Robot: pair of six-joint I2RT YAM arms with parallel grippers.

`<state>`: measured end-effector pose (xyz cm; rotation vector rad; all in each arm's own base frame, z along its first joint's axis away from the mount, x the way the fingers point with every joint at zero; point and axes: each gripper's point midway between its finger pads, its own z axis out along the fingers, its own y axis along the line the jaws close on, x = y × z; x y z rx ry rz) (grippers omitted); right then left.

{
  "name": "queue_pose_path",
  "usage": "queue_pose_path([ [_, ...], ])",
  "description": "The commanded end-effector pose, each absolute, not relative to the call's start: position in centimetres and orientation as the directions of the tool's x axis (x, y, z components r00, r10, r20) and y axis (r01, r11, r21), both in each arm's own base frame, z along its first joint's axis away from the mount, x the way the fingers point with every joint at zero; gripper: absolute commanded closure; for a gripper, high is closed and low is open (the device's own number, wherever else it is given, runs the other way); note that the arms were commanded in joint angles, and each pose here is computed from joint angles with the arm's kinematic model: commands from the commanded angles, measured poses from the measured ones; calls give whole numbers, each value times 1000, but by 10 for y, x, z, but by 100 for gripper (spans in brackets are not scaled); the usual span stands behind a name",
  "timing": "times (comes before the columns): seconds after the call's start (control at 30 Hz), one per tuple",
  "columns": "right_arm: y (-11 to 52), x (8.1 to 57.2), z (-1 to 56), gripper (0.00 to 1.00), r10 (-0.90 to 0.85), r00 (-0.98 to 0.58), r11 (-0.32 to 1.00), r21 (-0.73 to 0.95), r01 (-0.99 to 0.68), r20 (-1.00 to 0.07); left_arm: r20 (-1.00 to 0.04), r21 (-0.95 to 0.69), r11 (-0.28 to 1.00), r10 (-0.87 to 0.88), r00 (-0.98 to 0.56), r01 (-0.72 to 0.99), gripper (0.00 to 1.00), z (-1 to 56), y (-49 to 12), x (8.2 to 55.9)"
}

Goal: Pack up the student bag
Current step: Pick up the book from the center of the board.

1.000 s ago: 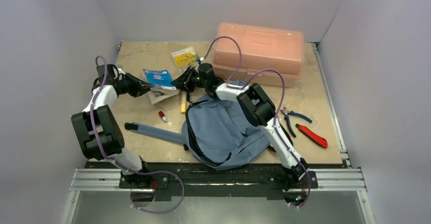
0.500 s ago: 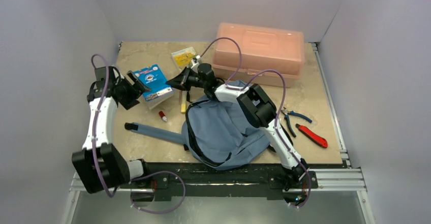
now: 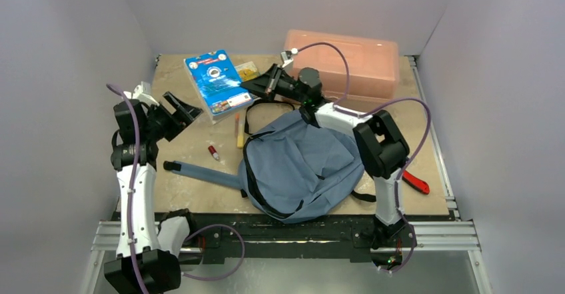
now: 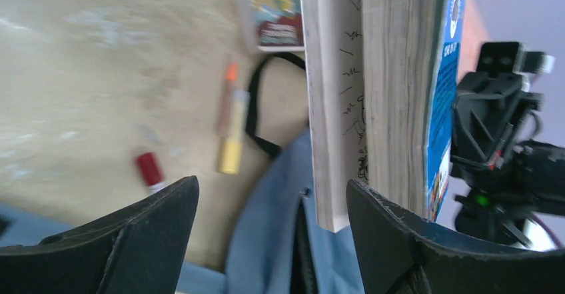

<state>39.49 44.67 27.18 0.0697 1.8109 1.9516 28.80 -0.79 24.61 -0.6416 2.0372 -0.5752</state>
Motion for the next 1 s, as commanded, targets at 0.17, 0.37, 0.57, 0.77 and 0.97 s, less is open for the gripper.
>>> queue_pose_path([
  [0.17, 373, 327, 347, 100, 332, -886, -223, 886, -406, -323, -521, -845, 330, -684, -511, 420, 13, 343, -98, 276],
  [0.37, 345, 322, 347, 100, 396, -865, -202, 889, -411, -310, -530, -817, 227, -657, -536, 530, 11, 355, -129, 258],
  [0.57, 337, 309, 349, 100, 382, -885, -261, 888, -379, -266, -532, -814, 230, -662, -527, 534, 7, 347, -151, 254],
  [0.77, 323, 308, 355, 100, 415, -877, -274, 886, -374, -242, -532, -830, 351, -733, -424, 433, 7, 335, -132, 250],
  [0.97, 303, 325, 360, 100, 529, -847, -331, 905, -267, -56, -533, -833, 364, -732, -424, 417, 0, 327, -140, 256],
])
